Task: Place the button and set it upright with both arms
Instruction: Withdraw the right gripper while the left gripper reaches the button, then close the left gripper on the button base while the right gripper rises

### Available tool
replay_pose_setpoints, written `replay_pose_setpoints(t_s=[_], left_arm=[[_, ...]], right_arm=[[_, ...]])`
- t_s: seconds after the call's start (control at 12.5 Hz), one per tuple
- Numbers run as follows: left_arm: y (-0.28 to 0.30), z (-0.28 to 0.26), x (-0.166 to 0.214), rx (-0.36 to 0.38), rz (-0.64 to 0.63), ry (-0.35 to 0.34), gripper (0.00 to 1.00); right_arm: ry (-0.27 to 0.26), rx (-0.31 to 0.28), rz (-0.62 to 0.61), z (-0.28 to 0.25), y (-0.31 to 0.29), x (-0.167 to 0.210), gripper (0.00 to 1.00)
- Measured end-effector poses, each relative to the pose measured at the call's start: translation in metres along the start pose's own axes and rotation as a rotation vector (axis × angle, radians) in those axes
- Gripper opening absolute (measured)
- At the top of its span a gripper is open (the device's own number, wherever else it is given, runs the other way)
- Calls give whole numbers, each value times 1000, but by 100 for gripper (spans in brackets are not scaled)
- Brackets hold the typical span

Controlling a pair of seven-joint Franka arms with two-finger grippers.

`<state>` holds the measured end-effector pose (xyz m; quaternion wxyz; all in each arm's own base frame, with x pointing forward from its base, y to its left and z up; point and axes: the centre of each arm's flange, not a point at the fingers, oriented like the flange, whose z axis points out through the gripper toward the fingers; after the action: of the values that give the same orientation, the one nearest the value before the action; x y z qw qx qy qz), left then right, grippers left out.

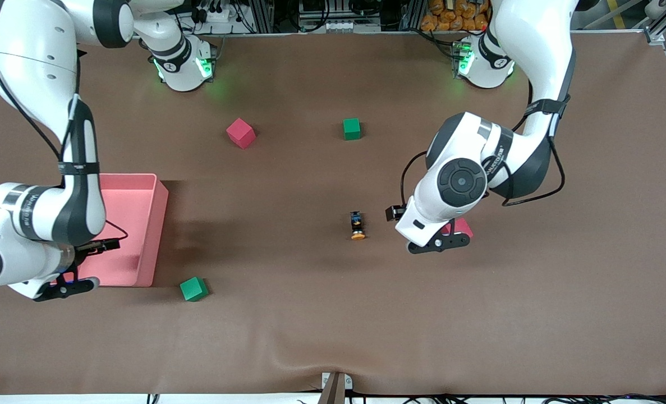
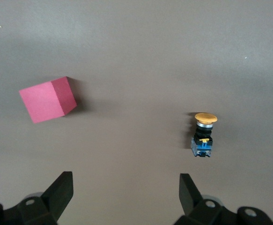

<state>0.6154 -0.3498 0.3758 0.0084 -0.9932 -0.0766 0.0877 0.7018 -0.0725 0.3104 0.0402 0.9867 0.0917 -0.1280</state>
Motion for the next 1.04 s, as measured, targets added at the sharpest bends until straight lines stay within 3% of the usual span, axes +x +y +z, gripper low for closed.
replay_pose_setpoints(t_s=[0.16, 0.24, 0.56, 0.88, 1.04], left_arm=[[19, 26, 2, -14, -49, 7, 100], [28, 40, 4, -34, -64, 6, 100], [79, 94, -9, -83, -70, 39, 100], [113, 126, -21, -91, -33, 67, 100], [113, 140, -19, -78, -30, 58, 100]], right_arm=[[110, -13, -28, 20, 17, -19, 100], [139, -18, -63, 31, 20, -30, 100], [168, -2, -80, 27, 39, -58, 100], [203, 112, -69, -8, 14, -65, 100], [197, 133, -24, -25, 0, -70, 100]])
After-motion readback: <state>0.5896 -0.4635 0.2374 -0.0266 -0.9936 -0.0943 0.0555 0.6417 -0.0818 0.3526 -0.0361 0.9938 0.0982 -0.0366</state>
